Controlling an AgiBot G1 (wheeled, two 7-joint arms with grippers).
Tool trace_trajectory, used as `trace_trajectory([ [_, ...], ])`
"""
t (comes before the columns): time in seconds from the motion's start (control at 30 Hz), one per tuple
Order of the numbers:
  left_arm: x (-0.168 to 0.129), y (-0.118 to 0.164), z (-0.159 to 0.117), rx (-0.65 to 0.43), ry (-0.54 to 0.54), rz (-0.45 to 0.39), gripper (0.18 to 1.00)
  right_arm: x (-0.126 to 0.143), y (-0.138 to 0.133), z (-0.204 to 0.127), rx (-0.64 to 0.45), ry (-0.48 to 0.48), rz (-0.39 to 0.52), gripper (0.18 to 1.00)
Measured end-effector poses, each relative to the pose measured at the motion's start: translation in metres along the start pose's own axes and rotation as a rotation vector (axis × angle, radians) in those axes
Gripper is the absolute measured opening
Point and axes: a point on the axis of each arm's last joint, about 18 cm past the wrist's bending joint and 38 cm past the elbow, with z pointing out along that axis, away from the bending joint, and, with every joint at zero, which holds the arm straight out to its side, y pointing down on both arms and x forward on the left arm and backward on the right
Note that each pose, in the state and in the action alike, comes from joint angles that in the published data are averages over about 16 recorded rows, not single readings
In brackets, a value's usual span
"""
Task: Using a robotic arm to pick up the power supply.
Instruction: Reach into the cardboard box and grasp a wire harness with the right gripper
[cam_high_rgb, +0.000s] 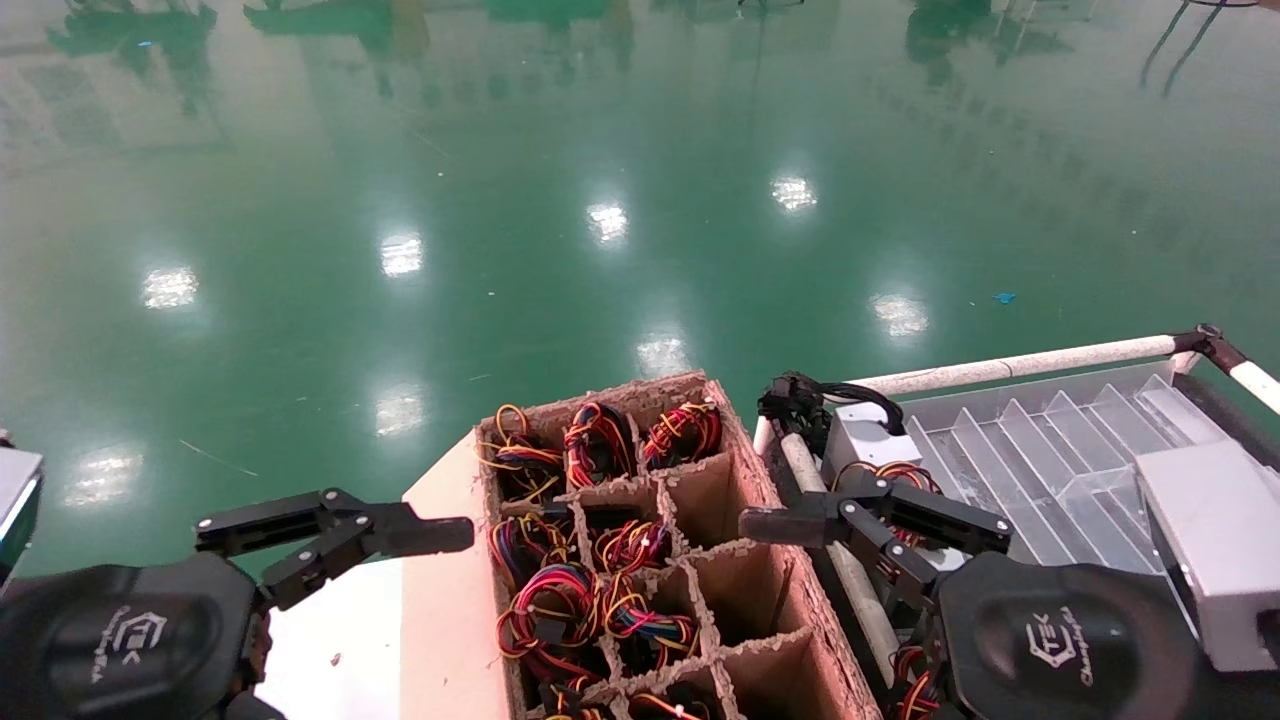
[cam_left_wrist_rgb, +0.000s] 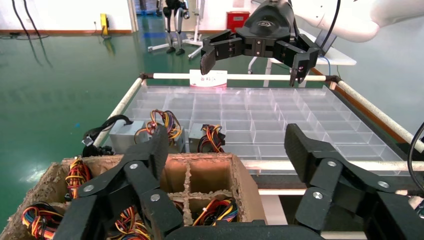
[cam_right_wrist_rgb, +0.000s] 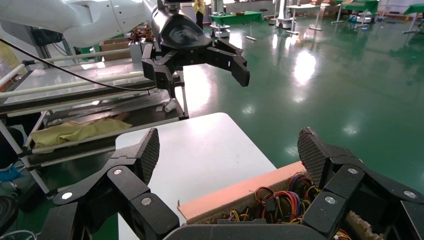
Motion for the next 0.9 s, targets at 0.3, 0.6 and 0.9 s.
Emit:
trace_trajectory([
  [0.3,0.000,0.000,0.000,0.000,0.000,0.000,0.722,0.006,0.001,0.001,-0.012,0.020,-0.013,1.000],
  [0.6,0.000,0.000,0.000,0.000,0.000,0.000,0.520,0.038,0.008,0.019,-0.105,0.098,-0.114,1.000],
  [0.9,0.000,0.000,0.000,0.000,0.000,0.000,0.332,0.093,0.022,0.059,-0.304,0.195,-0.328,1.000],
])
